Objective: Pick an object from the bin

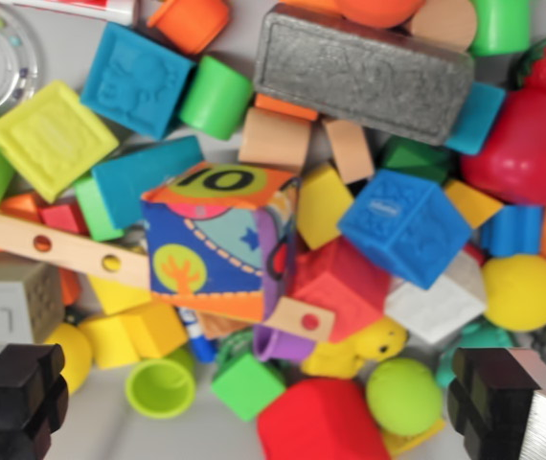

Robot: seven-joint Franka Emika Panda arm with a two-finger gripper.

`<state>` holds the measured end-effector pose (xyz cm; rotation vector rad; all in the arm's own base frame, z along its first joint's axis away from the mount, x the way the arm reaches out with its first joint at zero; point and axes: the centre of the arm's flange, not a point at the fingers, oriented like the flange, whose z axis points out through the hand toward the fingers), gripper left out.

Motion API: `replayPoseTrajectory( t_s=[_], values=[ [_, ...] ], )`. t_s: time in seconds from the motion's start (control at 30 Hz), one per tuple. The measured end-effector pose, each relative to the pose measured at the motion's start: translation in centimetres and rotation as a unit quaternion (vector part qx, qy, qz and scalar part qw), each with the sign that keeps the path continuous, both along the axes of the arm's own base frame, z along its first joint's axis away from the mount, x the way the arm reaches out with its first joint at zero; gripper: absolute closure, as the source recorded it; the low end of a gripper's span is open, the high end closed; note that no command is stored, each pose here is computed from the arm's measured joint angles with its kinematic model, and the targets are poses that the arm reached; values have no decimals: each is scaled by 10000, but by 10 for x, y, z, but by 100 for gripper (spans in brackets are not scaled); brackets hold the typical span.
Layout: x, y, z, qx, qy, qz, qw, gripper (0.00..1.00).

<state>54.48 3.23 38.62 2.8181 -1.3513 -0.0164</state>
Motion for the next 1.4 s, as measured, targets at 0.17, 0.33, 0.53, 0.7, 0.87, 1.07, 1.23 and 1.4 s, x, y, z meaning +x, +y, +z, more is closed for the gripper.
replayPoseTrajectory(
  t_s=[0.17,0.33,0.53,0.7,0.87,1.07,1.23,1.4],
  values=[
    [-10,7,-14,5,-10,-196,9998,0],
    [-21,15,-30,12,-22,-404,9992,0],
    [-34,24,-49,23,-37,-661,9978,0],
    [-43,31,-64,31,-57,-798,9968,0],
    [-42,31,-85,41,-57,-819,9966,0],
    [-42,31,-110,50,-42,-829,9965,0],
    [-42,31,-129,56,-48,-834,9965,0],
    [-42,31,-146,58,-46,-838,9965,0]
  ],
)
